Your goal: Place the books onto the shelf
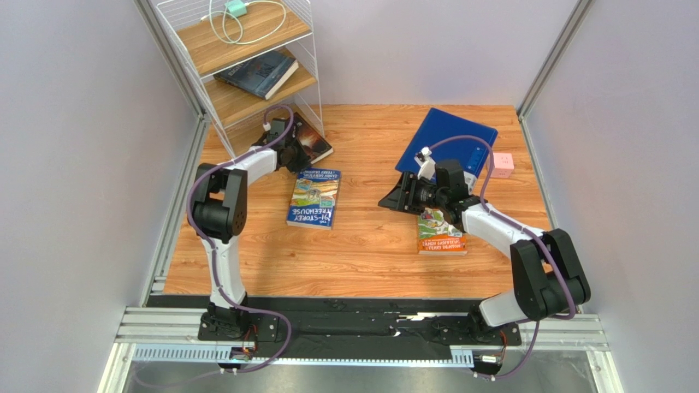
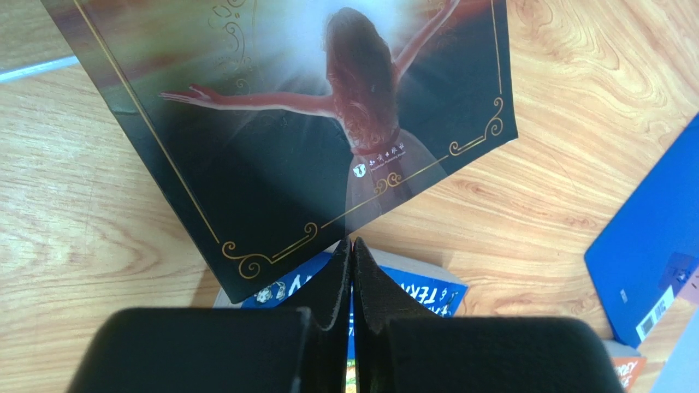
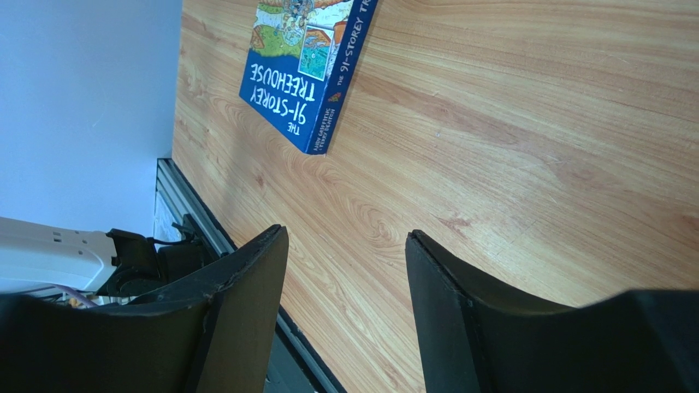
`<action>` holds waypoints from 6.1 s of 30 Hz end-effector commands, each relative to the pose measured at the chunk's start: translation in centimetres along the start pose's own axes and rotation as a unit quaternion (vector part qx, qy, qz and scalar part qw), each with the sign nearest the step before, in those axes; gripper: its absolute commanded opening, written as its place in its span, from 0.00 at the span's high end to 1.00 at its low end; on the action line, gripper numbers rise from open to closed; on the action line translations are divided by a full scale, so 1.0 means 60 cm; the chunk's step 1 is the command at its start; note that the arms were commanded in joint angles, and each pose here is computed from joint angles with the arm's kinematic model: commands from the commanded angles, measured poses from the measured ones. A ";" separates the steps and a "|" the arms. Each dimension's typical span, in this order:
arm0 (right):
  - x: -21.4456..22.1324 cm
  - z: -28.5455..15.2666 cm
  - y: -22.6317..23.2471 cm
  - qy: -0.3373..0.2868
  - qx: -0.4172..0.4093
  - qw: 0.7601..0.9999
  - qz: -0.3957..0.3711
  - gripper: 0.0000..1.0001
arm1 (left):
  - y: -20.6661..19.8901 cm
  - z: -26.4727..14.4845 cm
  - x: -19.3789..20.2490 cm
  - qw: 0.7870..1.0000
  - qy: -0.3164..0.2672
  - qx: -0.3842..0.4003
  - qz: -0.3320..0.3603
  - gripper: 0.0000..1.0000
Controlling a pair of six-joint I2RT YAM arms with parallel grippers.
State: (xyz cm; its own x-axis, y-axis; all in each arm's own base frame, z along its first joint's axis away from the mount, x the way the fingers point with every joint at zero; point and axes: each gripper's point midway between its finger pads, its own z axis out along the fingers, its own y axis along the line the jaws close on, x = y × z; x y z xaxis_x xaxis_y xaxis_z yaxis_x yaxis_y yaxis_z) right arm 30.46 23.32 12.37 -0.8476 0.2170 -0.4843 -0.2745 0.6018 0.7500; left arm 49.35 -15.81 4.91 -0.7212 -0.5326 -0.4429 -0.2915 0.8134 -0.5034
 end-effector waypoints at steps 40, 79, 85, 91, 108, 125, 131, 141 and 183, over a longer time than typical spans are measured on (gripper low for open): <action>0.008 0.012 -0.015 0.009 -0.002 1.000 -0.009 0.41 | -0.028 0.037 -0.125 0.997 -0.042 0.059 0.019 0.98; 0.014 0.005 -0.013 0.012 -0.003 1.000 -0.019 0.41 | -0.078 0.011 -0.178 0.988 -0.103 0.095 0.066 0.91; 0.016 0.004 -0.012 0.011 -0.005 1.000 -0.018 0.41 | -0.089 -0.023 -0.156 0.981 -0.114 0.137 0.075 0.89; 0.017 0.003 -0.008 0.008 -0.008 1.000 -0.016 0.41 | -0.096 -0.068 -0.128 0.975 -0.123 0.159 0.091 0.89; 0.010 -0.044 -0.029 -0.025 0.090 0.995 -0.036 0.42 | -0.131 -0.181 0.019 0.967 -0.093 0.178 0.155 0.88; -0.011 -0.275 -0.271 -0.038 0.509 0.854 0.105 0.30 | -0.253 -0.210 0.383 0.925 0.131 0.274 0.229 0.65; 0.027 -0.249 -0.318 0.031 0.499 0.854 0.146 0.30 | -0.291 -0.179 0.455 0.907 0.199 0.294 0.227 0.64; -0.009 -0.175 -0.217 -0.027 0.292 0.950 0.102 0.32 | -0.276 -0.125 0.493 0.913 0.247 0.234 0.224 0.66; -0.053 -0.109 -0.083 -0.011 0.086 0.995 0.053 1.00 | -0.225 -0.206 0.396 0.932 0.152 0.234 0.233 0.37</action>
State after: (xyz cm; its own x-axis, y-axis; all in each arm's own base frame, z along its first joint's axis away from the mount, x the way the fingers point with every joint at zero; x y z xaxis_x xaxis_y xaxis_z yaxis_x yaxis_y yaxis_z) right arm 30.18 12.92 7.28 -0.8950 0.3282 -0.3022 0.0583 0.7575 0.6502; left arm 27.03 -37.51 5.08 -0.9245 0.0929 -0.3696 0.2852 0.8118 -0.5095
